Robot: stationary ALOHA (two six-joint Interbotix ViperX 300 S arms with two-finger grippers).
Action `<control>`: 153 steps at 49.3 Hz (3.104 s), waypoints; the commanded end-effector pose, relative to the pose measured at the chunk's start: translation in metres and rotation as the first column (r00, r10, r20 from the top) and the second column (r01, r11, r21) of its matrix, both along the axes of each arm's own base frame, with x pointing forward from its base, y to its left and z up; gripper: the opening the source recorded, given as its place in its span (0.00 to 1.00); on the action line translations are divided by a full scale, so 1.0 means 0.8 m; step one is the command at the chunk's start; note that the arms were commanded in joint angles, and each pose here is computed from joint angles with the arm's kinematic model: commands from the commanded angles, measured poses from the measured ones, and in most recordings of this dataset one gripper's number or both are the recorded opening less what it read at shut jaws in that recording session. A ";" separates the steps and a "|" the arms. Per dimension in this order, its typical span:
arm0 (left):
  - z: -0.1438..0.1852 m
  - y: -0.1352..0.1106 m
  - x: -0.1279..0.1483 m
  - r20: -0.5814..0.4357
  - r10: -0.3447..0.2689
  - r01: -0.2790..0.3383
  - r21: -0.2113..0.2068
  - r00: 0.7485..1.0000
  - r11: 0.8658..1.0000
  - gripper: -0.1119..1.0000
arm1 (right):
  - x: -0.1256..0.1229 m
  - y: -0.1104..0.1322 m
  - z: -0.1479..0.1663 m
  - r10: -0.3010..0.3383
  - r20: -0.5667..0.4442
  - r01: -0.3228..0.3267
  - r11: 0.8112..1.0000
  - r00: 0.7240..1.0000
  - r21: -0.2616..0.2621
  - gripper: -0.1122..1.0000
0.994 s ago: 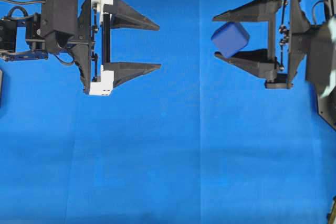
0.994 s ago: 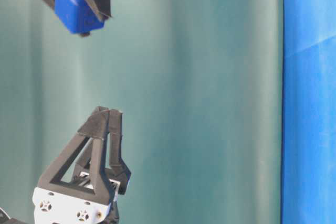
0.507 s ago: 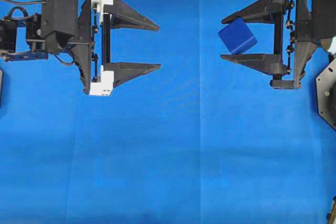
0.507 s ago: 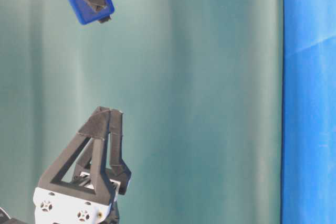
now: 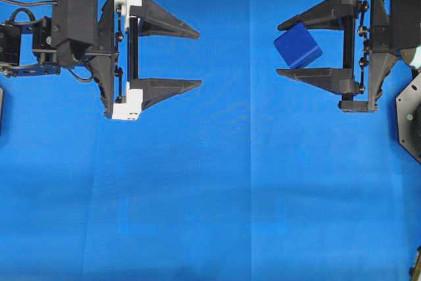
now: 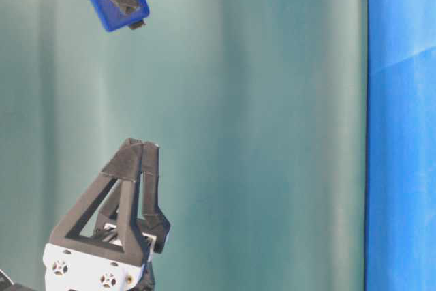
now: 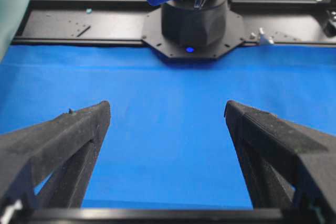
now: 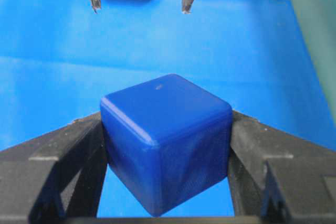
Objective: Handover the blue block to the right arm after grasping it with the left arm, then place it in the designated position.
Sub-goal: 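Carry the cube with the right gripper toward the right side, then move the right gripper to table center and lower the cube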
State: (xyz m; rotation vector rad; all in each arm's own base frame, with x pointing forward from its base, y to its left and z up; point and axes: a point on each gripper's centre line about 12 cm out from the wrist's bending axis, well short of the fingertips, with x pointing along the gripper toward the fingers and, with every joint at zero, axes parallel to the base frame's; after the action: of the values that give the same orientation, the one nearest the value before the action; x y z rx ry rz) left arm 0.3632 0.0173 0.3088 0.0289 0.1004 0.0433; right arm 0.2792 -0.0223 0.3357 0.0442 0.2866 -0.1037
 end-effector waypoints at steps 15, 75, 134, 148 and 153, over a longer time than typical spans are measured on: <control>0.020 0.001 -0.002 0.044 0.001 -0.001 0.004 0.999 1.000 0.94 | 0.000 0.001 0.009 0.003 0.023 -0.003 1.000 1.000 0.003 0.57; 0.024 0.000 -0.003 0.054 0.001 -0.001 0.004 0.999 1.000 0.94 | -0.010 0.005 -0.020 -0.027 -0.185 0.040 0.997 0.982 0.064 0.57; 0.023 0.000 -0.003 0.052 0.001 -0.001 0.004 0.999 1.000 0.94 | 0.006 0.005 -0.050 -0.024 -0.249 0.043 0.997 0.968 0.071 0.57; 0.023 0.000 -0.005 0.052 0.001 -0.001 0.004 0.999 1.000 0.94 | 0.042 0.008 -0.088 0.008 -0.223 0.011 0.997 0.975 0.082 0.57; 0.022 0.000 -0.005 0.050 0.001 -0.001 0.004 0.999 1.000 0.94 | 0.057 0.009 -0.106 0.017 -0.228 0.002 0.996 0.973 0.086 0.57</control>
State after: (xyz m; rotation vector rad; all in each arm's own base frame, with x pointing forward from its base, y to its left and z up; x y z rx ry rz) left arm 0.3612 0.0179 0.3127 0.0277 0.0897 0.0455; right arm 0.3160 -0.0162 0.2523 0.1112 0.5468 -0.0990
